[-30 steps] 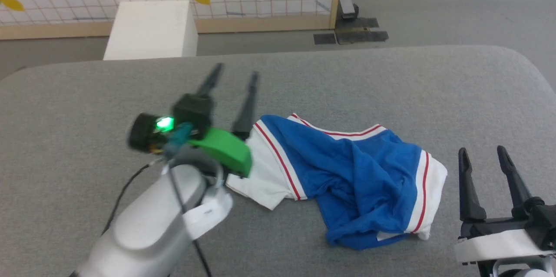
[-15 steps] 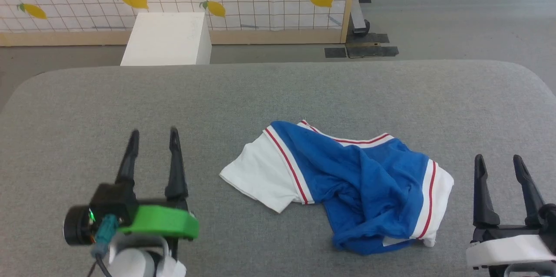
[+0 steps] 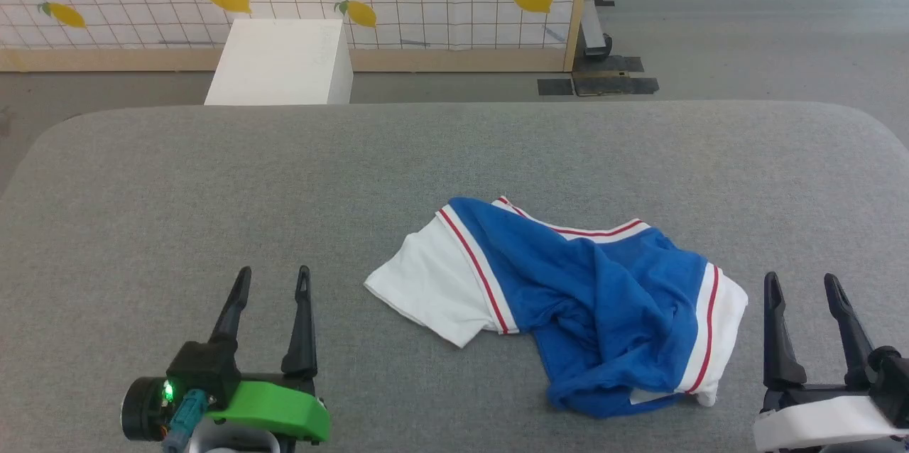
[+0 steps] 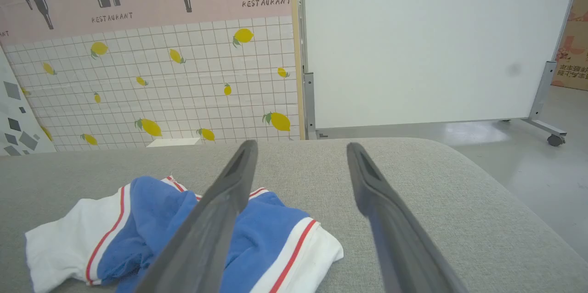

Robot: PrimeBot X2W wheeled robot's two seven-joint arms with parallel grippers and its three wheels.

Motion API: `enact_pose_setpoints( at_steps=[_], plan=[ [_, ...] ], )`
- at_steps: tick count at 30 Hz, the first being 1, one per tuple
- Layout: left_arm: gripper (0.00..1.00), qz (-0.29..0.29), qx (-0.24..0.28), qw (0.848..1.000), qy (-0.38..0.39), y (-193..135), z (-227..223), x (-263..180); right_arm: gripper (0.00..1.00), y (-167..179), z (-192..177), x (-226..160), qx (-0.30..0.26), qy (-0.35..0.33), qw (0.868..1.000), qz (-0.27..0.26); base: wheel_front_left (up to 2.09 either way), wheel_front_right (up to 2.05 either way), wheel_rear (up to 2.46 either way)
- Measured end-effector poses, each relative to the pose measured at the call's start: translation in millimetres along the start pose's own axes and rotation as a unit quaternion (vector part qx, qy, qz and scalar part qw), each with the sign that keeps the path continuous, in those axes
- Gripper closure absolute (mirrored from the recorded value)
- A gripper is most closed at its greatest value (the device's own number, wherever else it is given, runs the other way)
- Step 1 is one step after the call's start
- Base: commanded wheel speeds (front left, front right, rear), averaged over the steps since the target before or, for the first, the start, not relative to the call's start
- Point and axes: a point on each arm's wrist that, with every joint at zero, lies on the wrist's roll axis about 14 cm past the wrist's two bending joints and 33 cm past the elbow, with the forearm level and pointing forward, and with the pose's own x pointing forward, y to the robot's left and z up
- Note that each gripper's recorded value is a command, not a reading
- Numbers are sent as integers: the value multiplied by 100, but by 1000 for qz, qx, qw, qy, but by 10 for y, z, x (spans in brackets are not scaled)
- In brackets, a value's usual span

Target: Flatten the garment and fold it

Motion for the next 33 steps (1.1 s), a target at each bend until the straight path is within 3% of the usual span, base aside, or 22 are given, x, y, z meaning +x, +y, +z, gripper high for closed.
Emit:
enact_pose_setpoints(
  at_steps=[33],
  plan=[
    [0,3,6,999,34,53,-219,-48,0,224,26,55,0,-5,999,33,0,0,0]
  ],
)
